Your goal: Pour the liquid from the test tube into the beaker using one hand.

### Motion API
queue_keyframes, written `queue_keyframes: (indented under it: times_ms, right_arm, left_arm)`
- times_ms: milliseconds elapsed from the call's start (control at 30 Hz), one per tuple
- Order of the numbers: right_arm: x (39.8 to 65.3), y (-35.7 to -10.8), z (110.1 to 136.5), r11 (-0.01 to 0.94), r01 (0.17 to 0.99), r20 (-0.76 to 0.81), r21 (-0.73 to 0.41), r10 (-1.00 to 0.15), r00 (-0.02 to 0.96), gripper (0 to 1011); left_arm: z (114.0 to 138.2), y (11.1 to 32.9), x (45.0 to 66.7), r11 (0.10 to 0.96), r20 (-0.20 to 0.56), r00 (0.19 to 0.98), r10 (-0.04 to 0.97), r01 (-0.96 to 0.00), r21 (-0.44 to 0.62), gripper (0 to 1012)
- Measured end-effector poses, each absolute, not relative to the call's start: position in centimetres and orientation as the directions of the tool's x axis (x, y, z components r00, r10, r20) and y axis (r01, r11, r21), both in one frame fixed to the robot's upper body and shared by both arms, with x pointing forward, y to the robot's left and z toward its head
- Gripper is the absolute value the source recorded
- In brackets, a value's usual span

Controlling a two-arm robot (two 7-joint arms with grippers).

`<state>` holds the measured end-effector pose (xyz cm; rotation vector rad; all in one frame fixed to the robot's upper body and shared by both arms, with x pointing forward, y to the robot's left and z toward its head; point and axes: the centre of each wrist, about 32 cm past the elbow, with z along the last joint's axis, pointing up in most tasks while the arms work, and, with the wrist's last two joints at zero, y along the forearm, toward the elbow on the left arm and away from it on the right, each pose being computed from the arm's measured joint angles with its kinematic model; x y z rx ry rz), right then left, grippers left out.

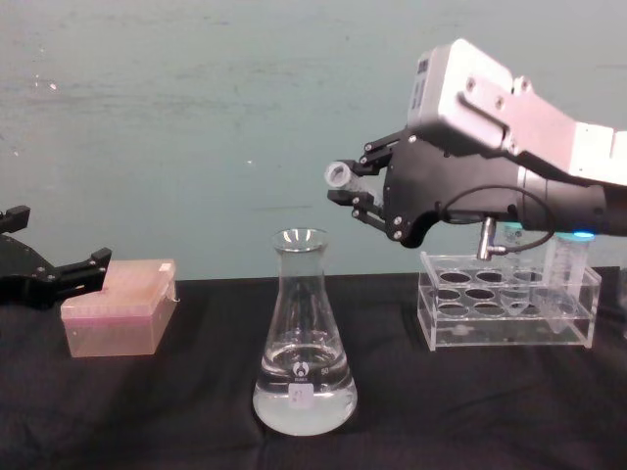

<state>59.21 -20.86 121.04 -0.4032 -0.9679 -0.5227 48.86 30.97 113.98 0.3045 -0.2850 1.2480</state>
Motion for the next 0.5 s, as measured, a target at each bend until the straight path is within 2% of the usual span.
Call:
queue_keyframes:
  times_ms: [500]
  right_arm:
    - [58.40,-19.74,120.56,0.812,0.575,0.908,-0.097,-0.164,0.385,213]
  left_arm:
    - [113.98,30.97,48.86,0.287,0.374,0.292,0.880,-0.955,0.070,1000]
